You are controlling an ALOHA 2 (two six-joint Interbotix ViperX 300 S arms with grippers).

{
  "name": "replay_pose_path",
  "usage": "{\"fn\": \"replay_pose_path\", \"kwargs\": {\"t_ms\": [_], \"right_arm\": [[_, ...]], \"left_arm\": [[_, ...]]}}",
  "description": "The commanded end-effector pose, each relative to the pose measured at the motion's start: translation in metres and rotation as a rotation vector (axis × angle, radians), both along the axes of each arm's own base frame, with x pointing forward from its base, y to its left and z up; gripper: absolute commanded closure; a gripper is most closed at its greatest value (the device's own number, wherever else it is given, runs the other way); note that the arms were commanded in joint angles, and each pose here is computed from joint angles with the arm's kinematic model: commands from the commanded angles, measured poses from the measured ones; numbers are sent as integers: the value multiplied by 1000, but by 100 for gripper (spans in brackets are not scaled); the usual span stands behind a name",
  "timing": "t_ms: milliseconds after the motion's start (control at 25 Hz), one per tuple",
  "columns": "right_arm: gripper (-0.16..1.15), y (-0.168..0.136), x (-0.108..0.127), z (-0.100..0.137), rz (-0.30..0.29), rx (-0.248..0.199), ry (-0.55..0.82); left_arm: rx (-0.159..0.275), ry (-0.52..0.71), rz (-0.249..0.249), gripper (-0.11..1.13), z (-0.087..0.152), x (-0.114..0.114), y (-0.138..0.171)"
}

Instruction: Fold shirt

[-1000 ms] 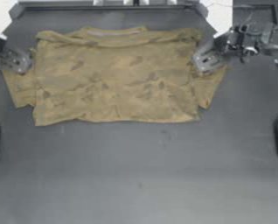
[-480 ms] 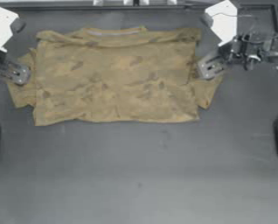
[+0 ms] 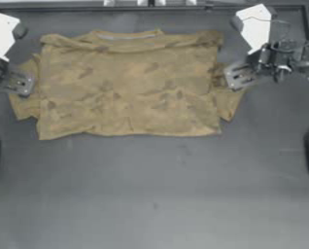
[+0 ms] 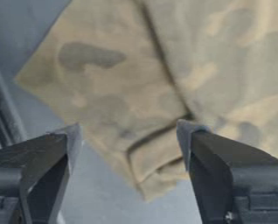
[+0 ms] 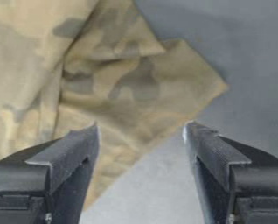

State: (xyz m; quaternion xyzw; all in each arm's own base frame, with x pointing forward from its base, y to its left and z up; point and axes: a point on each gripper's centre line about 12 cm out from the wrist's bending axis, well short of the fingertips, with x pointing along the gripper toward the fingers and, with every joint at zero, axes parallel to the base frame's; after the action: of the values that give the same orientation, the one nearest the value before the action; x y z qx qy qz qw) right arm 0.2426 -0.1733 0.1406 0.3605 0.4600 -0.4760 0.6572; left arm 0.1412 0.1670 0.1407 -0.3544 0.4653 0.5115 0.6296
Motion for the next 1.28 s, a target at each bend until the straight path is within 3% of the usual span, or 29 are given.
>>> {"fn": "replay_pose_path", "kwargs": {"t_ms": [40, 320, 680, 1280], "right_arm": [[8, -3, 4, 5, 4, -18, -11], [8, -5, 4, 4, 12, -26, -3], [8, -6, 5, 5, 22, -37, -3], [10, -7, 6, 6, 28, -46, -5]], "left_arm": [[9, -13, -3, 7, -2, 3, 3], [-2, -10, 2, 8, -14, 10, 9], [24, -7, 28, 14, -22, 9, 13], [-20, -16, 75, 12, -41, 2, 11]]}}
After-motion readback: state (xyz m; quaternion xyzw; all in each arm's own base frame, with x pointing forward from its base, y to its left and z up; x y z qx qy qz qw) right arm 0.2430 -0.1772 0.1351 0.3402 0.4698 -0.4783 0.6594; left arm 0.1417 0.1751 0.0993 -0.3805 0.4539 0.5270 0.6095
